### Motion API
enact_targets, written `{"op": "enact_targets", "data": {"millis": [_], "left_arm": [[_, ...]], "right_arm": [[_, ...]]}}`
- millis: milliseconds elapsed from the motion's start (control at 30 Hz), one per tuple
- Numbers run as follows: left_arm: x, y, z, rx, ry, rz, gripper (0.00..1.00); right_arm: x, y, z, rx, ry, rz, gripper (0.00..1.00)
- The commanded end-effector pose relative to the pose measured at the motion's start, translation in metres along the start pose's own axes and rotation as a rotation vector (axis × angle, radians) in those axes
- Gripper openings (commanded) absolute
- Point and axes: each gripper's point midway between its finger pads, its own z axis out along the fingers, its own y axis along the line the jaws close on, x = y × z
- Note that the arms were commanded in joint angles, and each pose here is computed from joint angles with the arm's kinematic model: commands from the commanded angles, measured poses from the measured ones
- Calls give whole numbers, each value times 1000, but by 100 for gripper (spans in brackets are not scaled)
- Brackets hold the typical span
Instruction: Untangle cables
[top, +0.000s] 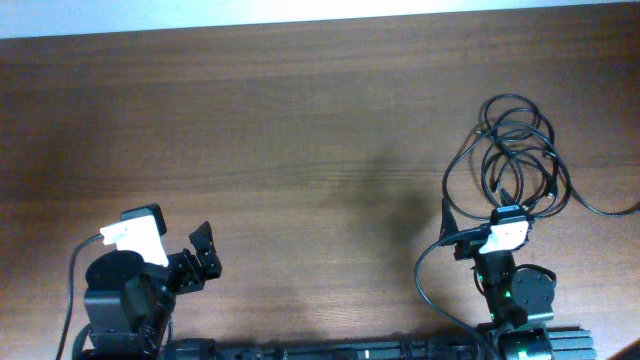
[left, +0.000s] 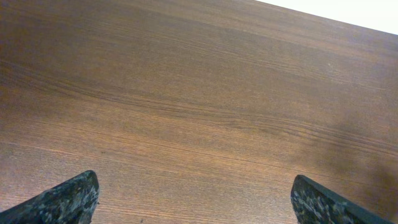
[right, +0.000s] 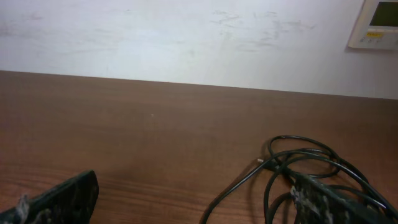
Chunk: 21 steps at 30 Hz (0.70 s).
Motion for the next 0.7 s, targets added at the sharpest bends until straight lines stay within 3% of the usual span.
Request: {"op": "enact_targets", "data": {"millis": [0,367,667], "left_arm": [[1,1,0,-4,0,-2,99],[1,1,-6,1,-25,-2,99],[19,13,12,23,-327,-18,99]], "right_arm": [[2,2,0,-13,0,-6,99],[2,2,0,-13,0,-6,98],[2,2,0,-13,0,-6,98]]}}
